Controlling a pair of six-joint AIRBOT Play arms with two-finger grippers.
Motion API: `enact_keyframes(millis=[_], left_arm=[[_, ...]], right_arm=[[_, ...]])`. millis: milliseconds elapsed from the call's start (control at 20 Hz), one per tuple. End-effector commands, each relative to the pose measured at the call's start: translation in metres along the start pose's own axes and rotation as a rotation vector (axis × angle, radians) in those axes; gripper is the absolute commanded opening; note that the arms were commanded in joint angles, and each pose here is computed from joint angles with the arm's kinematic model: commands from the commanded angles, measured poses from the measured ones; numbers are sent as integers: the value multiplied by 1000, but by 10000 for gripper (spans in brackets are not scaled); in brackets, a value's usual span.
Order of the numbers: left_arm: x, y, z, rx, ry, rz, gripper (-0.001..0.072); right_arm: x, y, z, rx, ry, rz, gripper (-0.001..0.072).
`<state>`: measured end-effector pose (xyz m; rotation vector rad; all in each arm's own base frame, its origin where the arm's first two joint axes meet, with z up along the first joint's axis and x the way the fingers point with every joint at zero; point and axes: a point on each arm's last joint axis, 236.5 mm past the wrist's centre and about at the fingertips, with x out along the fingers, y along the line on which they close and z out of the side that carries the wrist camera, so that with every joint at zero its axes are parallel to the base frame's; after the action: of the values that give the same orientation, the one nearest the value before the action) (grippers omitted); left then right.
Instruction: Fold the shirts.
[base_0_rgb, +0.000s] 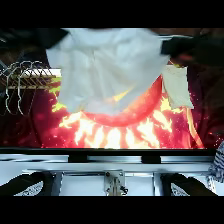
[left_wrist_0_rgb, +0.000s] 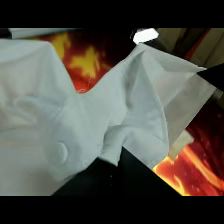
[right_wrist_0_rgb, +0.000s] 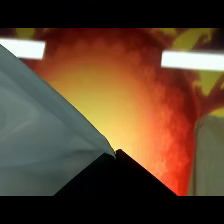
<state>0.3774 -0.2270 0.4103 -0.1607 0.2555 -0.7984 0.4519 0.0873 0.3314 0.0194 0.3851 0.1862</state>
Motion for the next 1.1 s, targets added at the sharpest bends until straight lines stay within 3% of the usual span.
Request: enact_keyframes(millis=[0, 100, 200, 500, 700, 900, 1000, 1050], left_arm=[[-71, -51, 74, 132, -199, -11, 46], [-87, -49, 68, 110, -171, 45, 46], [-83, -38, 17, 51, 40, 77, 46], [-11, -30, -190, -205, 584, -7, 46], [36, -48, -323, -361, 682, 4, 46], [43, -49, -344, -453, 661, 19, 46], [44, -30, -338, -468, 638, 53, 46], [43, -20, -336, -481, 627, 74, 47]], right_arm=[[-130, -13, 106, -52, -338, -53, 52], [-169, -8, 115, -23, -384, -35, 53], [-170, 3, 87, 3, -267, 15, 53], [-85, 8, -109, -104, 584, 94, 53], [-43, 24, -235, -22, 914, 193, 53], [-51, 20, -373, 63, 1216, 180, 53], [-50, 11, -410, 71, 1245, 134, 53], [-44, 2, -411, 63, 1226, 88, 92]])
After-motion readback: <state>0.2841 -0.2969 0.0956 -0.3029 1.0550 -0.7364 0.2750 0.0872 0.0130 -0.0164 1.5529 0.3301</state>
